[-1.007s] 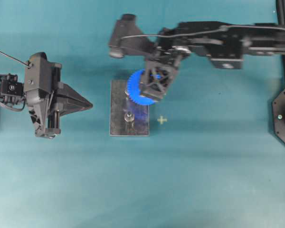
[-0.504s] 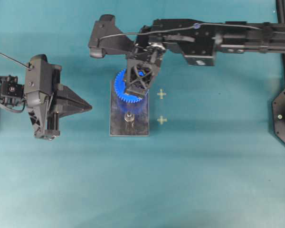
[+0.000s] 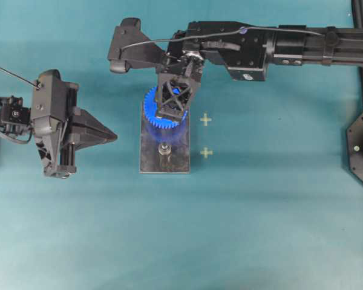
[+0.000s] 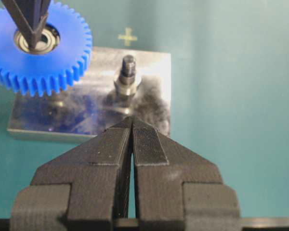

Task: Fit the large gear onto the shaft.
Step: 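Lower the gear's bearing onto the upper shaft with the right gripper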

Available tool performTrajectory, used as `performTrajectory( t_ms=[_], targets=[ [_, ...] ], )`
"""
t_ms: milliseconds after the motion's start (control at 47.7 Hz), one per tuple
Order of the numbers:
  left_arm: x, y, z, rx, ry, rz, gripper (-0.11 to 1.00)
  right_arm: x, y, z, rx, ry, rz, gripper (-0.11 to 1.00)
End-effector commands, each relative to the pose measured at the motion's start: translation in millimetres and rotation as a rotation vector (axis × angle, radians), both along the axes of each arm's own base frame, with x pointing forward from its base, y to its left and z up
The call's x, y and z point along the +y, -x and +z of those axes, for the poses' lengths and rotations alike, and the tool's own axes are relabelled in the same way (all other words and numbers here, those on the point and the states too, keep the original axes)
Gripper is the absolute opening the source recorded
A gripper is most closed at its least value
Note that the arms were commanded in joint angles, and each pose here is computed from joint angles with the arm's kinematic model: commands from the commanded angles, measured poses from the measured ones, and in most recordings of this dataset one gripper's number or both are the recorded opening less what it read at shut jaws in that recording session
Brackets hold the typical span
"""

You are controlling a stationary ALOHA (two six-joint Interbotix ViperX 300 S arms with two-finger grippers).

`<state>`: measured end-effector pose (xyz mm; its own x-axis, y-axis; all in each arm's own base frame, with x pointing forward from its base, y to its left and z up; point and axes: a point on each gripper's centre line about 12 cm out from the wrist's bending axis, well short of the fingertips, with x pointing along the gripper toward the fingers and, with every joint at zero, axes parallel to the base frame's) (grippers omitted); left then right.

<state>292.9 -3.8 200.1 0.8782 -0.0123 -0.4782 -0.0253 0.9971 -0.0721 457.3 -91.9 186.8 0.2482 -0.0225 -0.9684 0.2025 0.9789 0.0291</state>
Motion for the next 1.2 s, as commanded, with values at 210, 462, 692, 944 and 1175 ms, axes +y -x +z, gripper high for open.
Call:
performTrajectory(
  t_ms=[210,462,692,944,1175],
  targets=[
    [-1.0,-1.5,4.5,-0.02,0.0,-0.003,0.0,0.1,-4.1,13.9,-0.045,0.004,0.009,0.49],
    [-0.9,-0.2,2.4,-0.018,0.0,-0.003,0.0,1.6,-3.9,13.0,-0.046,-0.016,0.002,0.49],
    [-1.0,-2.0,2.9,-0.04,0.001,-0.004,0.0,1.5,-3.5,9.1,-0.031,-0.022,-0.009,0.59],
    [-1.1,-3.7,2.1,-0.049,0.001,-0.004,0.0,-0.6,-4.2,9.1,-0.032,-0.017,-0.01,0.66],
    [-1.1,-4.5,3.5,-0.055,0.001,-0.004,0.0,2.1,-2.2,15.2,-0.027,-0.02,-0.012,0.66]
  ],
)
